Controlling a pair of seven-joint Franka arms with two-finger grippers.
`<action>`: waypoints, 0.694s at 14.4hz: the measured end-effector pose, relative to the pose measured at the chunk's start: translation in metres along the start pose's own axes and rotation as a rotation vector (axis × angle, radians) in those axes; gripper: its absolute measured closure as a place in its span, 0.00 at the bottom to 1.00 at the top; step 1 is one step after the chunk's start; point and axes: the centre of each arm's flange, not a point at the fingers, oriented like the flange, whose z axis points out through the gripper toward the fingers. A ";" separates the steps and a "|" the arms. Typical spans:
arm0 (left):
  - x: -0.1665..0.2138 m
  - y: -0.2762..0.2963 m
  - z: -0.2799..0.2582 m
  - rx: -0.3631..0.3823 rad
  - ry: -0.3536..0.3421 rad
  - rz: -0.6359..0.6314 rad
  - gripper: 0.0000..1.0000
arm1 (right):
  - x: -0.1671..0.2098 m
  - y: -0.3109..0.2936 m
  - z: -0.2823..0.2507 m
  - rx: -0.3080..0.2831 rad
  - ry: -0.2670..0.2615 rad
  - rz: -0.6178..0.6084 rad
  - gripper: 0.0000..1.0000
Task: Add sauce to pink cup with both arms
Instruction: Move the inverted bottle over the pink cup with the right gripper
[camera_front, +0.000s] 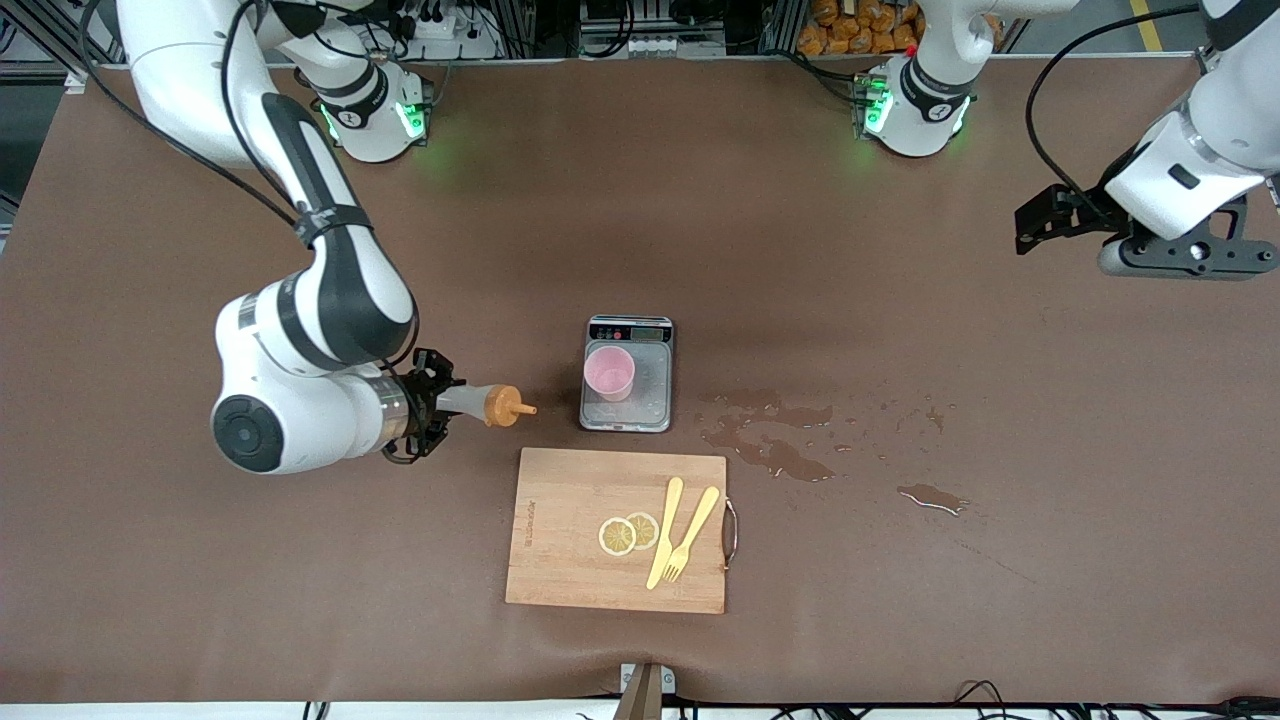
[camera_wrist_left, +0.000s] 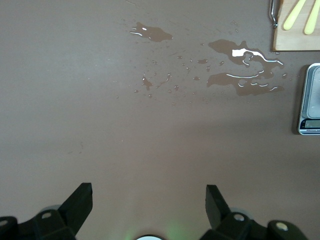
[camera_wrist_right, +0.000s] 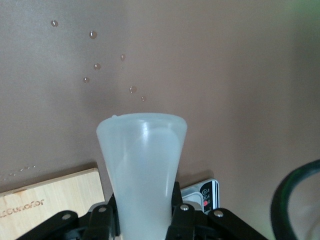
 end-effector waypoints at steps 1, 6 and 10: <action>0.000 -0.004 -0.006 -0.001 0.009 -0.007 0.00 | -0.007 0.004 0.003 0.006 0.021 0.003 0.61; 0.001 -0.014 -0.022 0.009 0.043 -0.021 0.00 | -0.038 0.023 0.016 0.038 0.115 0.018 0.61; 0.002 -0.013 -0.020 0.025 0.041 -0.017 0.00 | -0.067 0.044 0.030 0.052 0.183 0.005 0.61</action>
